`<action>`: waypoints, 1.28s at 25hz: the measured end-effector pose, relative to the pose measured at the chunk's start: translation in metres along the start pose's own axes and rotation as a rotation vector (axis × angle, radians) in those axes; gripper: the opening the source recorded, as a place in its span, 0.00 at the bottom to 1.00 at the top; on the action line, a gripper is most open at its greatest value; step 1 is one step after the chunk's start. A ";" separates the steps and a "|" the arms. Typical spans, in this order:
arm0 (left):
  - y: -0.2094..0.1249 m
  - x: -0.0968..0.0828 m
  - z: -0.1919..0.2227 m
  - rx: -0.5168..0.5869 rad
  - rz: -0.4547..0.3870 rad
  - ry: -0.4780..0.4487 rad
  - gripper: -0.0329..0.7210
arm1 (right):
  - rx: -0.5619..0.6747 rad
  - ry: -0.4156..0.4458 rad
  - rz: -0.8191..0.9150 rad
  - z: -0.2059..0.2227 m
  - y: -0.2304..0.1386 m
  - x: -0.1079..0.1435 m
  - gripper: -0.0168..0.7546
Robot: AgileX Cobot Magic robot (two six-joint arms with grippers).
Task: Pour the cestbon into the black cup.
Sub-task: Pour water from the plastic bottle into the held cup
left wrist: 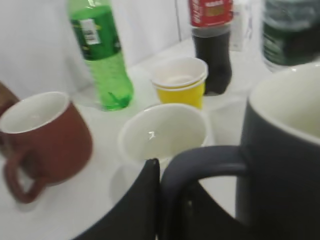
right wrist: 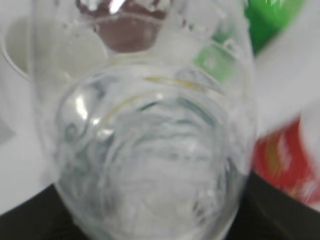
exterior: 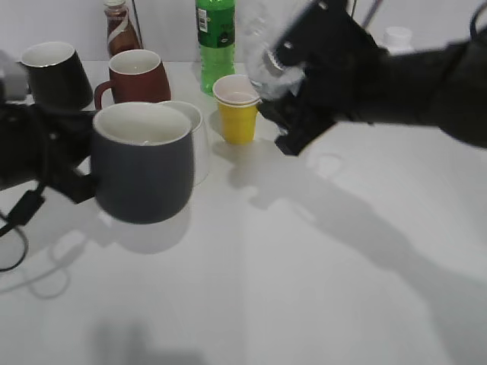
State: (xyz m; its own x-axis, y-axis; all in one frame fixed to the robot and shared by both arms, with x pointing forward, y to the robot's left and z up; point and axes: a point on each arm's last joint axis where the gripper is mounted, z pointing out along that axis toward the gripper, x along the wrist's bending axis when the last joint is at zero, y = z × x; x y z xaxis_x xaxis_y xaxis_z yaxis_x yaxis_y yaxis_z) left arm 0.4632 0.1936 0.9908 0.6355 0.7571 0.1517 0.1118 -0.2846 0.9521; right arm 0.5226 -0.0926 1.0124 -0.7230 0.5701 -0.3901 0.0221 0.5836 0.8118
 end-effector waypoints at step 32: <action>0.046 -0.008 0.016 0.094 0.035 0.027 0.09 | 0.113 -0.140 -1.060 -0.002 0.069 -0.013 0.59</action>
State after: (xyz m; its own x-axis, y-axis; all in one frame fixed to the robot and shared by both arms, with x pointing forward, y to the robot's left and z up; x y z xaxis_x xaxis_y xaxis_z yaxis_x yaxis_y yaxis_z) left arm 0.4756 0.1653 1.0297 0.6195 0.7610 0.1926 0.1623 -0.3642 0.9171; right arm 0.5322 -0.0608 1.0739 -0.3260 -0.2010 -0.9238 -0.5011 0.8653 -0.0115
